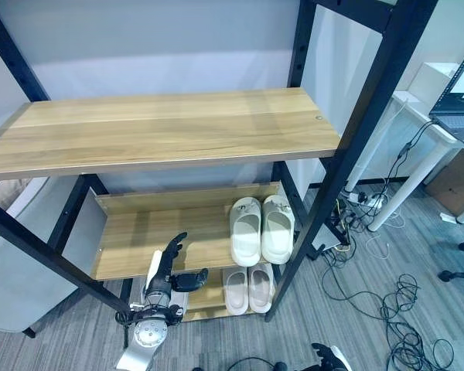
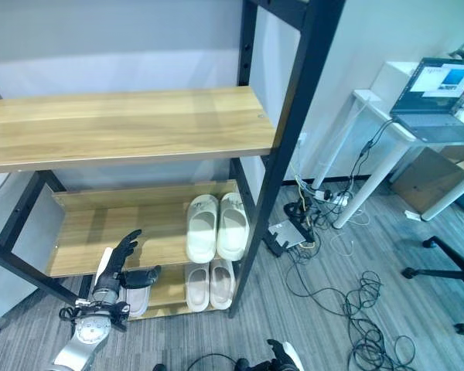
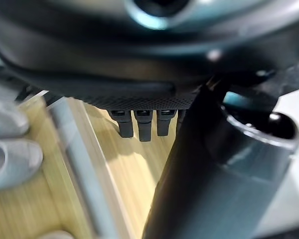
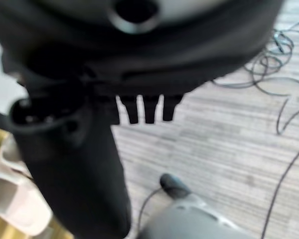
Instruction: Arrange the slippers neatly on the shoe rack.
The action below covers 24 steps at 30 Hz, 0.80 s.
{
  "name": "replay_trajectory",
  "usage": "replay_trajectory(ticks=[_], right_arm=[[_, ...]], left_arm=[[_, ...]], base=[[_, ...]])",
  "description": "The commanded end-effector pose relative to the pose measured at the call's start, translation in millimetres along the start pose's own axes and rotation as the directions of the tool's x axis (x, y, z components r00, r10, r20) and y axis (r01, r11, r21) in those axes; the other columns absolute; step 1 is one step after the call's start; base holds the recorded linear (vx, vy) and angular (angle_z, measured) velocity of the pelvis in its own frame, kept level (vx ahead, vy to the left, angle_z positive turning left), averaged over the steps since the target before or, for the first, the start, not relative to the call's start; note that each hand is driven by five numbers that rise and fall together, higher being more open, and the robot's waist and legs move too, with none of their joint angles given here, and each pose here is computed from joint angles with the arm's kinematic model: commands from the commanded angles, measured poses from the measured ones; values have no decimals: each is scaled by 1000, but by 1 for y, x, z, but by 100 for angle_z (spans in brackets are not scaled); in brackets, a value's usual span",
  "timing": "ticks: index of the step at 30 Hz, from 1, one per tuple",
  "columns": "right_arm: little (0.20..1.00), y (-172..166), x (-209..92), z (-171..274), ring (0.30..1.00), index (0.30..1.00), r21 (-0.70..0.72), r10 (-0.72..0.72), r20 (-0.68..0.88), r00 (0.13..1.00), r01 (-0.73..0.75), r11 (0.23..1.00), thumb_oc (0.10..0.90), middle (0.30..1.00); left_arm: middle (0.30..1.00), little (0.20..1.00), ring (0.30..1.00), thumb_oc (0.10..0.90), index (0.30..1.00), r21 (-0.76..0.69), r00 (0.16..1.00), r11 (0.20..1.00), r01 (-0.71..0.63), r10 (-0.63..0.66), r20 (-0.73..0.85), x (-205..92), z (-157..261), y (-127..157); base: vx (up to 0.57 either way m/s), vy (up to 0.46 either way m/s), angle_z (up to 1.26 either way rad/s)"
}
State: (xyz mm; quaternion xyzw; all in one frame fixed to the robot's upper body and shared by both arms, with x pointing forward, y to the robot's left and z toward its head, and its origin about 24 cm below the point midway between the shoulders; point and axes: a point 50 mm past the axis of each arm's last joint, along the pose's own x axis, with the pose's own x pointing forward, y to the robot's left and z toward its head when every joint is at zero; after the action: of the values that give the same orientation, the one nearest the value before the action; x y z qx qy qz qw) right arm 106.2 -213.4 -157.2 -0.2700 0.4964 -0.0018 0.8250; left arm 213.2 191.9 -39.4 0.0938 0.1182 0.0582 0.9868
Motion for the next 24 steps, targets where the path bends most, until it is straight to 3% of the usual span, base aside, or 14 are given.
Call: replay_trajectory(ticks=[1, 6, 11, 12, 14, 15, 17, 18, 24], right_arm=[[900, -20, 7, 19, 900, 900, 53, -71, 52, 996, 68, 996, 800, 900], [900, -17, 5, 7, 900, 900, 88, -59, 7, 998, 58, 994, 800, 900], [900, -16, 3, -7, 900, 900, 78, -27, -43, 999, 30, 996, 800, 900], [900, -14, 2, -14, 900, 900, 109, -18, -70, 997, 25, 994, 800, 900], [900, -14, 1, -17, 900, 900, 128, -19, -84, 996, 29, 991, 800, 900], [900, -15, 0, -21, 900, 900, 174, -22, -102, 995, 40, 984, 800, 900], [900, -15, 0, -23, 900, 900, 189, -21, -107, 994, 41, 981, 800, 900], [900, -15, -1, -26, 900, 900, 210, -14, -118, 993, 39, 977, 800, 900], [900, -17, -2, -33, 900, 900, 262, -12, -145, 989, 50, 964, 800, 900]], left_arm=[[900, 900, 900, 800, 900, -187, 995, 982, -36, 17, -101, 1, -15, -1], [900, 900, 900, 800, 900, -303, 963, 929, -214, 149, -226, -6, -39, 19], [900, 900, 900, 800, 900, -249, 885, 939, -238, 104, -455, -30, -91, 22], [900, 900, 900, 800, 900, -199, 804, 946, -257, 95, -587, -52, -118, 22], [900, 900, 900, 800, 900, -177, 768, 946, -271, 101, -633, -61, -127, 23], [900, 900, 900, 800, 900, -137, 675, 932, -336, 136, -725, -82, -145, 29], [900, 900, 900, 800, 900, -129, 639, 922, -365, 148, -754, -90, -151, 33], [900, 900, 900, 800, 900, -107, 565, 899, -424, 170, -807, -107, -161, 39], [900, 900, 900, 800, 900, -94, 484, 836, -541, 218, -847, -129, -170, 54]], base=[[0, 0, 0], [0, 0, 0], [0, 0, 0], [0, 0, 0], [0, 0, 0], [0, 0, 0], [0, 0, 0], [0, 0, 0], [1, 0, 1]])
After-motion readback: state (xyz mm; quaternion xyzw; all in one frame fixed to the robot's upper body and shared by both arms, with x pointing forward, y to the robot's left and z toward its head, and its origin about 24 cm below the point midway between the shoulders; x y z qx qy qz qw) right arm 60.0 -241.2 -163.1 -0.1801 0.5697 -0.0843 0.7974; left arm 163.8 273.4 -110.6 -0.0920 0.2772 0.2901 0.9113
